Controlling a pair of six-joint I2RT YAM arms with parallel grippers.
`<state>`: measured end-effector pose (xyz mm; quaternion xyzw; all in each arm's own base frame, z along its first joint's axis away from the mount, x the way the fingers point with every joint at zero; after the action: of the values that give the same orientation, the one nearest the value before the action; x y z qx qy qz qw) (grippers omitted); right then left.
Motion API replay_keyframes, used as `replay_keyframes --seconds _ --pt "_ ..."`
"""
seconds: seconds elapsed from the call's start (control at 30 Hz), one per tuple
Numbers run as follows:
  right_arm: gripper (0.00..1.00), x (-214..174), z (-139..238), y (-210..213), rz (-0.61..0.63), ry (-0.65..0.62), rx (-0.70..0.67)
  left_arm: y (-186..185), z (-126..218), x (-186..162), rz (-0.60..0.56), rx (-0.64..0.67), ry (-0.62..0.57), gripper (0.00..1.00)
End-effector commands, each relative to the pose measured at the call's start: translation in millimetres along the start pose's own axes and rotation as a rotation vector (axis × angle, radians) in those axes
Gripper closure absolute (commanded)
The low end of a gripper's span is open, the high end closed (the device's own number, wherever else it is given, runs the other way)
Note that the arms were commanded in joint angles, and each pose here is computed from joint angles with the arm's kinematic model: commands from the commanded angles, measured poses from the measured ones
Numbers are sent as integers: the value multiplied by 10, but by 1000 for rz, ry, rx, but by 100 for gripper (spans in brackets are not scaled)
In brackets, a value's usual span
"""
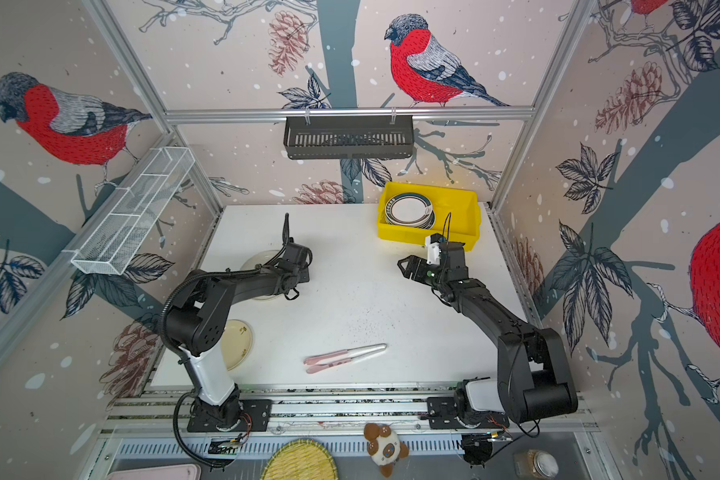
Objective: Place the plates into the plastic bin on the countertop
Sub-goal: 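Close the left gripper on the SWEET BEAR plate's rim, then lift the SWEET BEAR plate with the left gripper toward the right gripper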
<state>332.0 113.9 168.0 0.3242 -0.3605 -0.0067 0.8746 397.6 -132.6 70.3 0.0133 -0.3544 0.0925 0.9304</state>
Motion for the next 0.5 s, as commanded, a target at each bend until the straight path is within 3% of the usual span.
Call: replay_keyframes --seconds 0.0,0.27,0.47 --pt "23 16 26 -38 -9 -14 -37 -341 -10 -165 -55 -154 92 100" --pt "22 53 132 -197 -44 -33 -108 -1026 248 -395 -161 -387 104 100" --pt "22 3 114 -337 -83 -19 -131 -1530 687 -587 -341 -531 53 100"
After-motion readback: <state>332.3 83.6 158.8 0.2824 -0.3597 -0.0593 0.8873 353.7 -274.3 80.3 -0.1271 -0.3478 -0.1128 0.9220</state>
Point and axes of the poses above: each gripper's point midway between its finger pads, its own z axis back along the fingers, its own y axis along the line the jaws close on, x = y × z, the point moved 5 cm from there along z, back along the fingers, and after that the axes turned 4 degrees about z, right-handed, at the moved point
